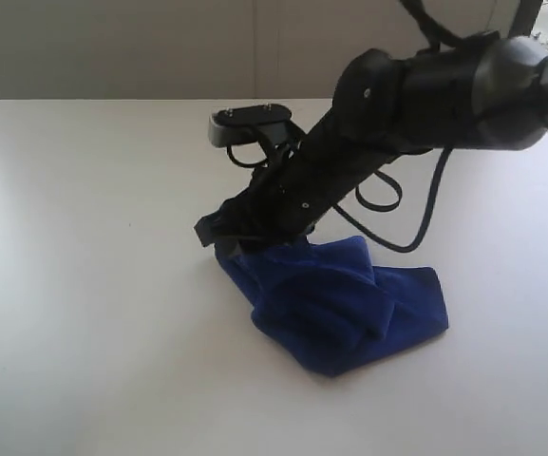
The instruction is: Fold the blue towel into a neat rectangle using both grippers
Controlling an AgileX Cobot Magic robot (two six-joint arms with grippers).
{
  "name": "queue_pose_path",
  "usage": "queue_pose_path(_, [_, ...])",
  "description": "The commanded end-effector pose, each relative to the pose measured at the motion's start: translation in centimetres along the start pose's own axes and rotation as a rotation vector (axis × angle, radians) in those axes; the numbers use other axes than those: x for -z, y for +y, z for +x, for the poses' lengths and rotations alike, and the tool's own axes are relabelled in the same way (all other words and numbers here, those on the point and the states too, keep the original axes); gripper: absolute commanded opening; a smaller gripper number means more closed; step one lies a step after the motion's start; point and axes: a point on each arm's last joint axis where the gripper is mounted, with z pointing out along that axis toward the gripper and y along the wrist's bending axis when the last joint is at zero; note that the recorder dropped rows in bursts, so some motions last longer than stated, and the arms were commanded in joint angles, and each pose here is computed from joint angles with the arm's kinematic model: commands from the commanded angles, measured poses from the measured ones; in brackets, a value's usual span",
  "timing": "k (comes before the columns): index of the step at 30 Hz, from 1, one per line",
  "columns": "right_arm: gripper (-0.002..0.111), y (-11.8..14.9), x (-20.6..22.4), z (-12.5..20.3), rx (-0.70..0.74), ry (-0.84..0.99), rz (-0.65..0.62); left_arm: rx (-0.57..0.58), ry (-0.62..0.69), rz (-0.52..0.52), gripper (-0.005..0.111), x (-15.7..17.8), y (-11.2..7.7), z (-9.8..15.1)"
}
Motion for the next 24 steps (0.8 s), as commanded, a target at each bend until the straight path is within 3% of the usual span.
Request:
queue_pose_path(1, [0.046, 1.2, 4.5, -1.4, 0.045, -0.158, 0.013, 0.004, -0.002, -0.002, 0.0, 0.0, 0.0, 0.1])
queue_pose_path(6, [0.046, 1.1, 6.7, -2.0, 0.077, -0.257, 0.105, 0.004, -0.002, -0.002, 0.0, 0.0, 0.0, 0.1])
queue_pose_path(10, [0.046, 1.5, 6.3, -1.2, 0.035, -0.168, 0.08, 0.004, -0.002, -0.002, 0.0, 0.0, 0.0, 0.1])
queue_pose_path(14, [0.046, 2.7, 2.3, 1.3, 0.085, -0.001, 0.048, 0.004, -0.002, -0.002, 0.0, 0.0, 0.0, 0.1])
queue_pose_path(18, [0.046, 2.0, -0.7, 2.5, 0.07, 0.114, 0.045, 0.004, -0.002, -0.002, 0.0, 0.0, 0.0, 0.1])
queue_pose_path(24, [0.046, 2.4, 0.6, 2.1, 0.102, 0.119, 0.047, 0.004, -0.002, -0.002, 0.0, 0.0, 0.0, 0.1])
